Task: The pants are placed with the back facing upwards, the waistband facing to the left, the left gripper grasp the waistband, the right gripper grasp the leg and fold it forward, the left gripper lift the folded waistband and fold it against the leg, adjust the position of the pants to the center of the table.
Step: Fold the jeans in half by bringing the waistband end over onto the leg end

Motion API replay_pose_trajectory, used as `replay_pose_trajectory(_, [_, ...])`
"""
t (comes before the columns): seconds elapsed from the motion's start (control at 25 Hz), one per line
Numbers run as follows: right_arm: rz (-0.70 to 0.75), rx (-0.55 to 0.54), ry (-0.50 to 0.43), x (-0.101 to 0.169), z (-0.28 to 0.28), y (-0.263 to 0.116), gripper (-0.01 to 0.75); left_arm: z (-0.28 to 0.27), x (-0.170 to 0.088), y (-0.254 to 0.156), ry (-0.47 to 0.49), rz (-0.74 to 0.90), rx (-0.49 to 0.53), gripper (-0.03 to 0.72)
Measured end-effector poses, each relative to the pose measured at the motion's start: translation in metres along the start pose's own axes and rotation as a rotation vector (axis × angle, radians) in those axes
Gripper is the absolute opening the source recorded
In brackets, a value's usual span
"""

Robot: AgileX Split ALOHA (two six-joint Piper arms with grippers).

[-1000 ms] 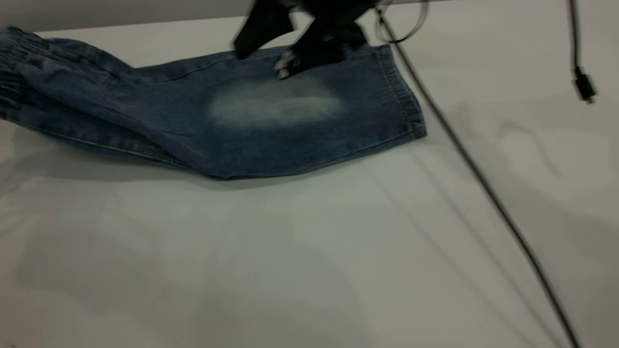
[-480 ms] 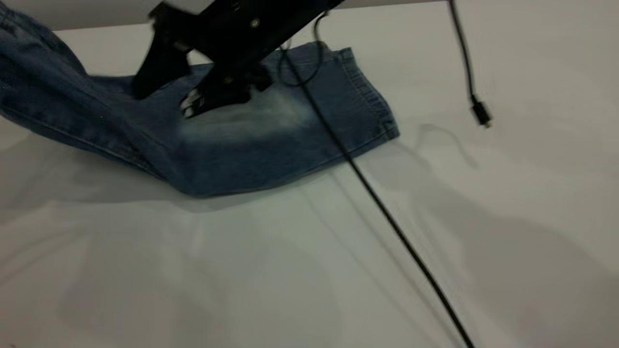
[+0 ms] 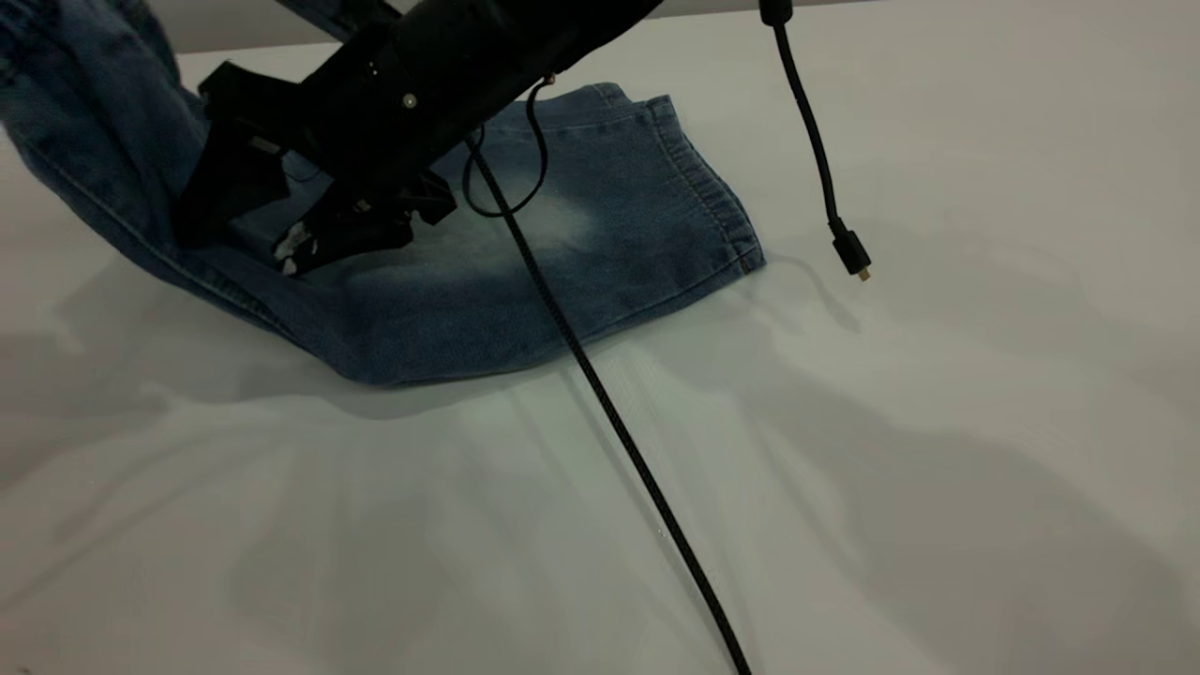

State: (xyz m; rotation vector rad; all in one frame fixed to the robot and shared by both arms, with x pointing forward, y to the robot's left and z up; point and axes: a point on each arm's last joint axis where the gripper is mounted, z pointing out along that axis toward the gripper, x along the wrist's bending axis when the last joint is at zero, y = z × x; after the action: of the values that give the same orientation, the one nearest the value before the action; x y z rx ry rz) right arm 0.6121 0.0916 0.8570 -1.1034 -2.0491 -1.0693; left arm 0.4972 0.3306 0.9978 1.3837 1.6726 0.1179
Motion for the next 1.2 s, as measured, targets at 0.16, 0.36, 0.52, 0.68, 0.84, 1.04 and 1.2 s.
replay_pose_trajectory(0.16, [-0.016, 0.025, 0.014, 0.009, 0.008, -0.006, 0.477, 0.01, -0.011, -0.003, 0.0, 0.036, 0.017, 0.101])
replay_pose_trajectory(0.36, [-0.039, 0.06, 0.002, 0.003, 0.001, -0.006, 0.477, 0.012, -0.013, -0.004, 0.002, 0.045, 0.02, 0.101])
replay_pose_trajectory(0.52, [-0.046, 0.077, -0.009, -0.004, -0.016, 0.0, 0.477, 0.012, -0.013, -0.004, 0.001, 0.05, 0.021, 0.101])
replay_pose_trajectory(0.68, [-0.054, 0.09, -0.027, -0.01, -0.038, 0.008, 0.477, 0.012, -0.013, -0.005, 0.004, 0.065, 0.025, 0.101])
replay_pose_trajectory(0.84, [-0.068, 0.109, -0.048, -0.019, -0.054, 0.013, 0.477, 0.012, -0.013, -0.005, 0.004, 0.066, 0.025, 0.101])
replay_pose_trajectory(1.04, [-0.107, 0.148, -0.15, -0.032, -0.059, 0.011, 0.477, 0.012, -0.014, -0.005, -0.009, 0.064, 0.03, 0.101])
replay_pose_trajectory(1.2, [-0.13, 0.147, -0.293, -0.046, -0.06, 0.011, 0.477, 0.012, -0.02, -0.005, -0.075, 0.048, 0.026, 0.101])
